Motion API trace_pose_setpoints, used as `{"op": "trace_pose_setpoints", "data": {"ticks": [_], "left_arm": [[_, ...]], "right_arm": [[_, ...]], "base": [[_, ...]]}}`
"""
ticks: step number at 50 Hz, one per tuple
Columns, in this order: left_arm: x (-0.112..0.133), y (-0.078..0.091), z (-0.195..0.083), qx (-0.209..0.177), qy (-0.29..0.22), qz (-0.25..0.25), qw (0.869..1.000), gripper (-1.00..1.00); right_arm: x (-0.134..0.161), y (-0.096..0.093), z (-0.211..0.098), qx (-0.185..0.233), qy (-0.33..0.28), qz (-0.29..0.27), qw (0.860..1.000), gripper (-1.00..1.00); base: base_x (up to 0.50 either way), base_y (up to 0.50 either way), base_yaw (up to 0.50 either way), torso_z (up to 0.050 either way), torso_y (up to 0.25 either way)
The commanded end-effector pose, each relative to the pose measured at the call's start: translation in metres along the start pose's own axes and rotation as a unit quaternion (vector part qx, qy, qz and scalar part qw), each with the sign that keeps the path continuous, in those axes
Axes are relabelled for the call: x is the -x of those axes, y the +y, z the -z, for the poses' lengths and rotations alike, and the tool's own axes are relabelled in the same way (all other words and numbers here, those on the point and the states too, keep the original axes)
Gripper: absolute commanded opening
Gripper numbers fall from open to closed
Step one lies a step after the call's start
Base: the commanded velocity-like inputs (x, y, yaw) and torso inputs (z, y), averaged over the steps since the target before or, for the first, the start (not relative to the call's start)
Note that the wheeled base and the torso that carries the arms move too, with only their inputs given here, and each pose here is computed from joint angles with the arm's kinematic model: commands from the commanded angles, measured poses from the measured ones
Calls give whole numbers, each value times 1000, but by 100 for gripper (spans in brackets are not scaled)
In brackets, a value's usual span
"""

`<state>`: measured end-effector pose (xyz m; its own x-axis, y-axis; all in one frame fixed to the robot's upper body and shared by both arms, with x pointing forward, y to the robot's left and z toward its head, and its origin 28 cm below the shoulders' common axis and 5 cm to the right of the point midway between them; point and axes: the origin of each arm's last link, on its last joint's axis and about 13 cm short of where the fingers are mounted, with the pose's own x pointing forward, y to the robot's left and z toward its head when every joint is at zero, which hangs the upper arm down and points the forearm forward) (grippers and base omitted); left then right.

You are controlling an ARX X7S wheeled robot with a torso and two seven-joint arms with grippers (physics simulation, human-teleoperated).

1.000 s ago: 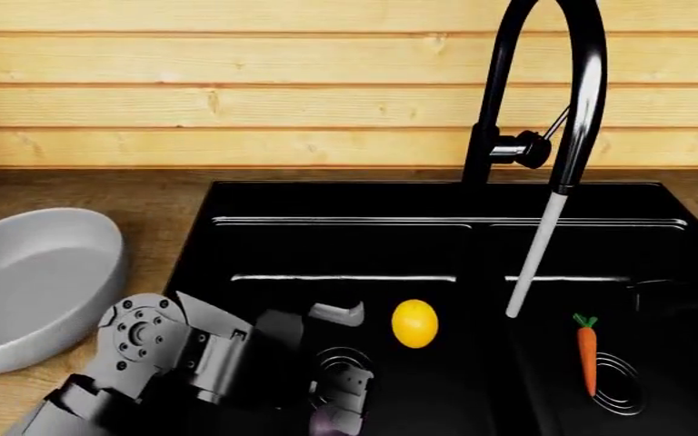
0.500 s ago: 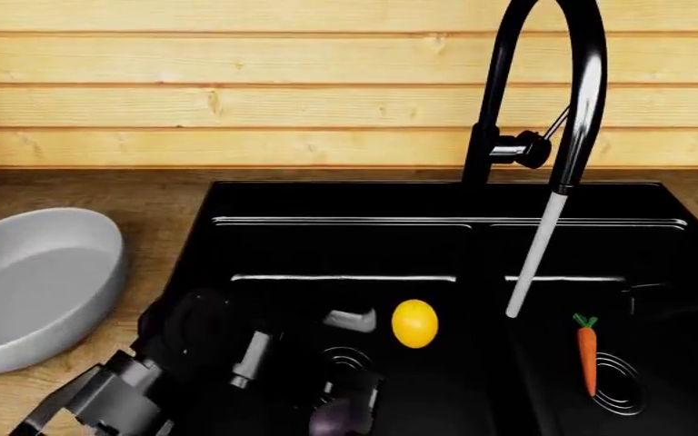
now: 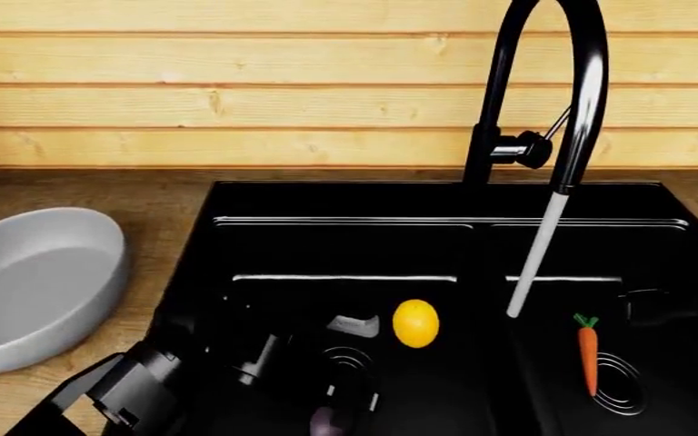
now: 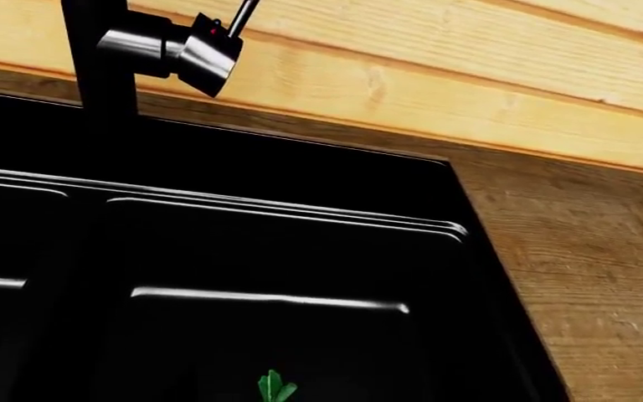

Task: Pick the eggplants and oranges from the sink and place them in one bowl. Place the carrot in the other bowl. Then turn off the sink faucet.

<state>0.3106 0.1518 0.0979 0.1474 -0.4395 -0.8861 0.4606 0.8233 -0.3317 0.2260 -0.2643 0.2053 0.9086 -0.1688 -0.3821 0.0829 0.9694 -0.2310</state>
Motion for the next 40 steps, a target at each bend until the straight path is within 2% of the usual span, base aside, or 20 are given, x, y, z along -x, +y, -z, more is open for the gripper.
{"op": "trace_pose_setpoints", "data": {"ticks": [1, 9, 10, 11, 20, 21, 25, 27, 29, 33, 37, 38, 40], "left_arm": [[-23, -2, 18, 0, 33, -28, 999, -100], [-11, -4, 11, -4, 4, -39, 999, -100], [-5, -4, 9, -27, -11, -51, 998, -100], [-4, -4, 8, -30, -15, -54, 998, -100], [44, -5, -9, -47, -94, -76, 992, -100], [50, -5, -10, -73, -104, -94, 987, -100], [70, -12, -10, -74, -142, -95, 983, -100], [80, -13, -6, -101, -160, -113, 975, -100], [86, -13, -6, -88, -173, -109, 975, -100], [101, -15, -4, -89, -201, -112, 969, -100], [111, -19, -3, -90, -223, -117, 964, -100], [115, -21, -1, -128, -229, -112, 958, -100], [118, -21, -1, -141, -246, -138, 949, -100]], "right_arm": [[2, -1, 1, -1, -2, 1, 1000, 100], [4, -1, -1, -1, -6, 1, 1000, 100], [5, -1, -1, 0, -7, 1, 1000, 100], [5, -1, -1, 0, -7, 1, 1000, 100], [13, -1, -7, -1, -17, -1, 1000, 100], [15, -1, -10, -1, -19, -3, 1000, 100], [21, 5, -15, 7, -21, -22, 999, 100], [29, 9, -20, 19, -20, -35, 999, 100], [33, 11, -23, 15, -20, -48, 999, 100], [39, 18, -28, -3, -13, -85, 996, 100], [47, 25, -33, 1, -4, -114, 993, 100], [49, 28, -34, 2, 0, -123, 992, 100], [52, 31, -35, 4, 11, -140, 990, 100]], "base": [[0, 0, 0, 0, 0], [0, 0, 0, 0, 0], [0, 0, 0, 0, 0], [0, 0, 0, 0, 0], [0, 0, 0, 0, 0], [0, 0, 0, 0, 0], [0, 0, 0, 0, 0], [0, 0, 0, 0, 0], [0, 0, 0, 0, 0], [0, 0, 0, 0, 0], [0, 0, 0, 0, 0], [0, 0, 0, 0, 0], [0, 0, 0, 0, 0]]}}
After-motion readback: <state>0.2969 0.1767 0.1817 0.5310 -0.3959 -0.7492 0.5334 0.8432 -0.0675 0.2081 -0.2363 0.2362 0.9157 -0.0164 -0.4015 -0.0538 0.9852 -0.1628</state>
